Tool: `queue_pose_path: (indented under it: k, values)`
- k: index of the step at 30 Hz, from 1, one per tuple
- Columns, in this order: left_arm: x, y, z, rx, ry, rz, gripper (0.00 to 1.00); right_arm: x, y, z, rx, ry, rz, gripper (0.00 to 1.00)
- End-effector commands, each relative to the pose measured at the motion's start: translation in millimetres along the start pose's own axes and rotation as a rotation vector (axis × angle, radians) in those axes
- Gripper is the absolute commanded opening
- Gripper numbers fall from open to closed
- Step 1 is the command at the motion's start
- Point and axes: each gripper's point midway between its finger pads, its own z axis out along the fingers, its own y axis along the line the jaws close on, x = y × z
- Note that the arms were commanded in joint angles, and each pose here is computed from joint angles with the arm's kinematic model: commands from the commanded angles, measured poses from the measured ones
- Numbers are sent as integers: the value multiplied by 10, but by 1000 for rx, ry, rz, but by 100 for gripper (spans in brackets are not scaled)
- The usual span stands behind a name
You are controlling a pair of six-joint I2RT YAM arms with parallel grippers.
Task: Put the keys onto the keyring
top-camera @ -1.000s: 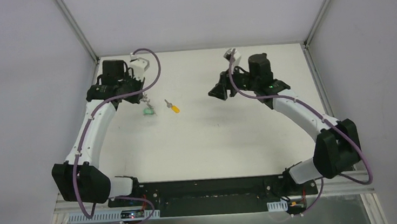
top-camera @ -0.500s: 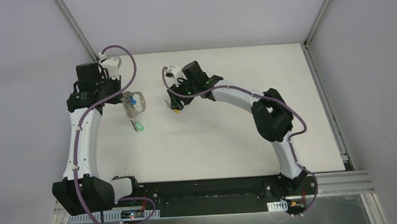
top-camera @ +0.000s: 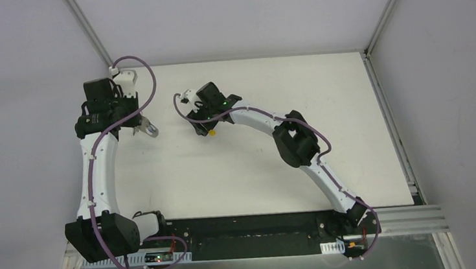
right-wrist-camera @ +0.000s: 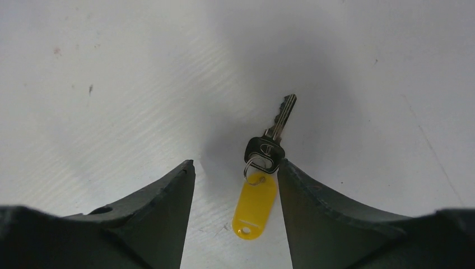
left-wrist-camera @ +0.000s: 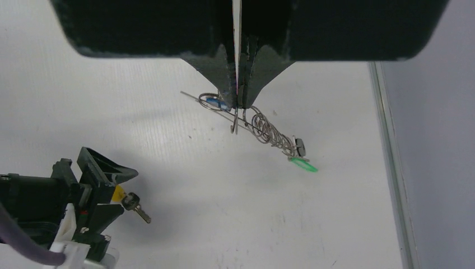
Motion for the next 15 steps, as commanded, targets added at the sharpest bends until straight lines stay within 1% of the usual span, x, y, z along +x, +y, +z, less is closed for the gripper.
queue_pose_path:
  k: [1,8,15]
  values:
    - [-110,-92,-74,52,-60,2,0,-97,-101,-21,83,-1,-53,58]
    - [-99,-158,-57,91,-60,-1,0,27,-110,31,102,28,-76,50]
    - [-73,-199,-41,116,-50,0,0,17,-117,45,126,26,-109,36]
